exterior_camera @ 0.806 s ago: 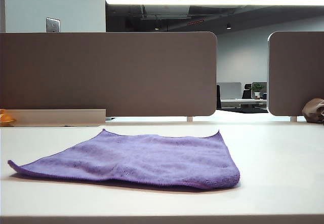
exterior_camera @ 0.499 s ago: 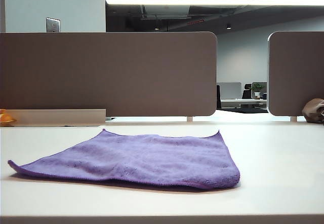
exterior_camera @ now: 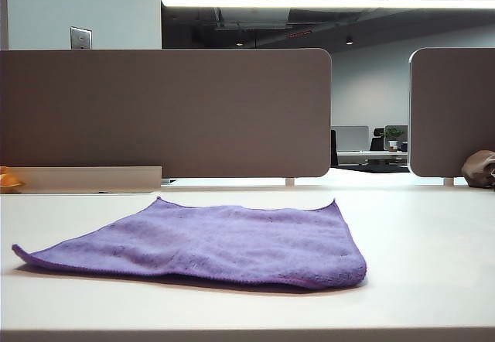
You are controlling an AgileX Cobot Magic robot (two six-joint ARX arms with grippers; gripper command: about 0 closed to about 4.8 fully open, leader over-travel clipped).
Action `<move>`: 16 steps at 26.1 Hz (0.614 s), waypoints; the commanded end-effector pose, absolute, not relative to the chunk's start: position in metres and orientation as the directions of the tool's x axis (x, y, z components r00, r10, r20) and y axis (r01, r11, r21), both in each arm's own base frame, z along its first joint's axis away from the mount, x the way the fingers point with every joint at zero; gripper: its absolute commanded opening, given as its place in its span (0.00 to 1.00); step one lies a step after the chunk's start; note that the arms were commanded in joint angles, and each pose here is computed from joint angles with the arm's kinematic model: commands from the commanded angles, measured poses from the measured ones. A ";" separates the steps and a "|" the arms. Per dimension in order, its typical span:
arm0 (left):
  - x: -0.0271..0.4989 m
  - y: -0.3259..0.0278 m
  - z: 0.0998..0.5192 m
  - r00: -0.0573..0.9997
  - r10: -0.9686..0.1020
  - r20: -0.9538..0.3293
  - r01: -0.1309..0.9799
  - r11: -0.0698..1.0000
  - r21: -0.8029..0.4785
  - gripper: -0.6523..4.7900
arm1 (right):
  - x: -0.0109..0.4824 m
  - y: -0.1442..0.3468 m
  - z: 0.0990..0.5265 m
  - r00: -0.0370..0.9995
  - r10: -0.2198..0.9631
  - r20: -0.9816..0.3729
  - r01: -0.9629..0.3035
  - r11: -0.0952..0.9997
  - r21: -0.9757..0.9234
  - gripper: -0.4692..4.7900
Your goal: Fold the bottom of the cloth upward, then fold it vertically to form a square shape.
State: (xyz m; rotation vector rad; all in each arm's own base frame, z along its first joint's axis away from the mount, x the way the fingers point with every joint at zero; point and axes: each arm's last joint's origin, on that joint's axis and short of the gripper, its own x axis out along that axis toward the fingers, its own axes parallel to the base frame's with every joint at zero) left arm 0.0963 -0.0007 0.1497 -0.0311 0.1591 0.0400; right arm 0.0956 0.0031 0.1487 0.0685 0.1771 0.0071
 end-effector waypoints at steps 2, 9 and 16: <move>0.096 -0.001 0.151 0.987 0.035 -0.155 -0.039 0.999 -0.025 0.12 | 0.096 0.003 0.149 0.983 0.015 -0.181 -0.002 0.997 0.073 0.09; 0.096 -0.002 0.152 0.989 0.000 -0.150 -0.009 0.998 -0.060 0.12 | 0.096 0.003 0.149 0.985 0.022 -0.173 0.002 0.991 0.136 0.09; 0.091 -0.003 0.181 0.996 -0.064 -0.065 0.052 0.982 -0.182 0.12 | 0.094 0.009 0.166 0.969 0.233 -0.083 -0.180 0.894 0.410 0.09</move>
